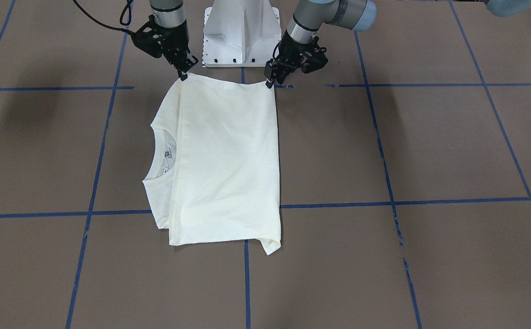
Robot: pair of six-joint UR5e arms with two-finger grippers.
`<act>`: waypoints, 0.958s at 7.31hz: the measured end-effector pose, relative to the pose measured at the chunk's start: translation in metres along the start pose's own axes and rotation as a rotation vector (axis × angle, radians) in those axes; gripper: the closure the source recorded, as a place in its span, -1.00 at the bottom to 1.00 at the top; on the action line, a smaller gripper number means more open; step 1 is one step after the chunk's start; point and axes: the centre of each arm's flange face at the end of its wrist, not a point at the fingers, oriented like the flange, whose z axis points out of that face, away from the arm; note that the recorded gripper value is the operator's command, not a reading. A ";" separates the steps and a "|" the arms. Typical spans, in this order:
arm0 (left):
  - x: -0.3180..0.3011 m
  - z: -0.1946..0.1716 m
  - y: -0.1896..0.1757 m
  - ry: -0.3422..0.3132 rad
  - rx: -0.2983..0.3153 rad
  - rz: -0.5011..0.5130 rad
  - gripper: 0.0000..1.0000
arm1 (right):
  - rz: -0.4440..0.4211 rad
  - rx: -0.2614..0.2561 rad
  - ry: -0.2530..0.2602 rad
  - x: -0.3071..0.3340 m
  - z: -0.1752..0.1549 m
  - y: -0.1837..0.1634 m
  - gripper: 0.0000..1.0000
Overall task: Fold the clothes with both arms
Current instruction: 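Move both grippers to the shirt edge nearest the robot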
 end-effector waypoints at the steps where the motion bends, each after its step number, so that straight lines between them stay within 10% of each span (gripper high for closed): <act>1: 0.000 0.001 0.000 0.001 0.004 0.000 0.24 | 0.000 0.000 0.000 0.000 0.000 0.000 1.00; 7: 0.001 0.011 -0.003 0.008 0.041 0.002 1.00 | -0.003 0.001 0.001 0.000 0.001 0.000 1.00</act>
